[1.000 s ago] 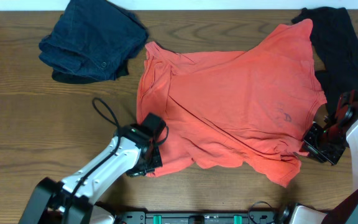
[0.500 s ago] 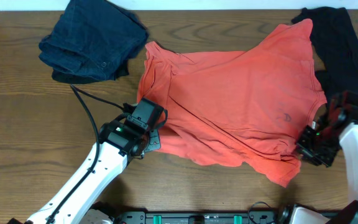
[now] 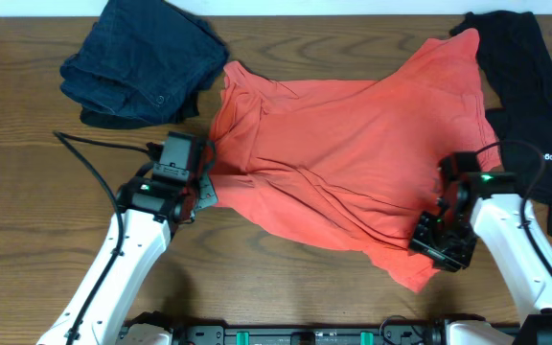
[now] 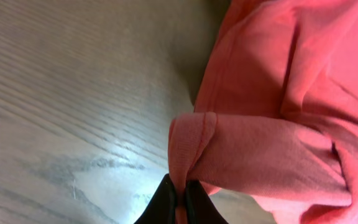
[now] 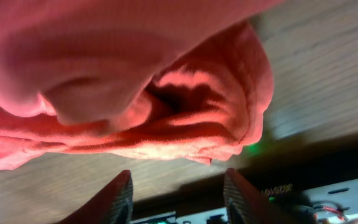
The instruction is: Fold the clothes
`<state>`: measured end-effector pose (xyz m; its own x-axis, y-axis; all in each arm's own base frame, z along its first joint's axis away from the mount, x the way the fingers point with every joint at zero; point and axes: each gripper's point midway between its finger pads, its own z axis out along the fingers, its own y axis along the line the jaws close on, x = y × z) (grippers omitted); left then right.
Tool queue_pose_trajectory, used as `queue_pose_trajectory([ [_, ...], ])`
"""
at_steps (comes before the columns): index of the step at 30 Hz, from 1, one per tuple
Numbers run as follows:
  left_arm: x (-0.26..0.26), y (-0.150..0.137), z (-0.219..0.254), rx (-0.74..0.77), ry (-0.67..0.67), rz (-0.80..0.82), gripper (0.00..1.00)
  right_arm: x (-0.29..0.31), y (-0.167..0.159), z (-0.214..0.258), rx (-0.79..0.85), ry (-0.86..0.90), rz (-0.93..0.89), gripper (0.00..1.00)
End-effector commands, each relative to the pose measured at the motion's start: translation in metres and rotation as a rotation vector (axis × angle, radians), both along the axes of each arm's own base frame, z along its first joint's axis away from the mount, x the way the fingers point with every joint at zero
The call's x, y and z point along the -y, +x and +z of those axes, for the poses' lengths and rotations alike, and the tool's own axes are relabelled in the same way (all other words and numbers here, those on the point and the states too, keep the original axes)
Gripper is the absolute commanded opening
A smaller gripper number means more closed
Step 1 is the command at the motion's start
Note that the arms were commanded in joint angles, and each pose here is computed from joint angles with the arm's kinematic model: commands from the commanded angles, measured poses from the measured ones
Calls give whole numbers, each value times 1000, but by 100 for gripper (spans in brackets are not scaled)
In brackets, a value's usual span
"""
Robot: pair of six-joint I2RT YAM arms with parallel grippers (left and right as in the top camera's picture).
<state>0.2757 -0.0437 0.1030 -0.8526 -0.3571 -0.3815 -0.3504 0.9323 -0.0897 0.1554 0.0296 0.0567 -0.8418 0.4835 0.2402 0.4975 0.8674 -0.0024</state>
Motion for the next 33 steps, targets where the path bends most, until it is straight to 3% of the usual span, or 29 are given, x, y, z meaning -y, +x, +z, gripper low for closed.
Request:
queue_pose_trajectory([
  [1,-12,4,2,9,33,9,6,-6,-8,-2,-20,-49,-16,48],
  [16,-14,7,3,18,36,2,6,-23,-66,-33,-146,-174,7,45],
  [24,-14,5,2,11,38,2,6,-25,-60,-52,-91,-163,-32,41],
  [33,-14,5,2,11,38,1,6,-32,-41,-57,-12,-131,-43,43],
])
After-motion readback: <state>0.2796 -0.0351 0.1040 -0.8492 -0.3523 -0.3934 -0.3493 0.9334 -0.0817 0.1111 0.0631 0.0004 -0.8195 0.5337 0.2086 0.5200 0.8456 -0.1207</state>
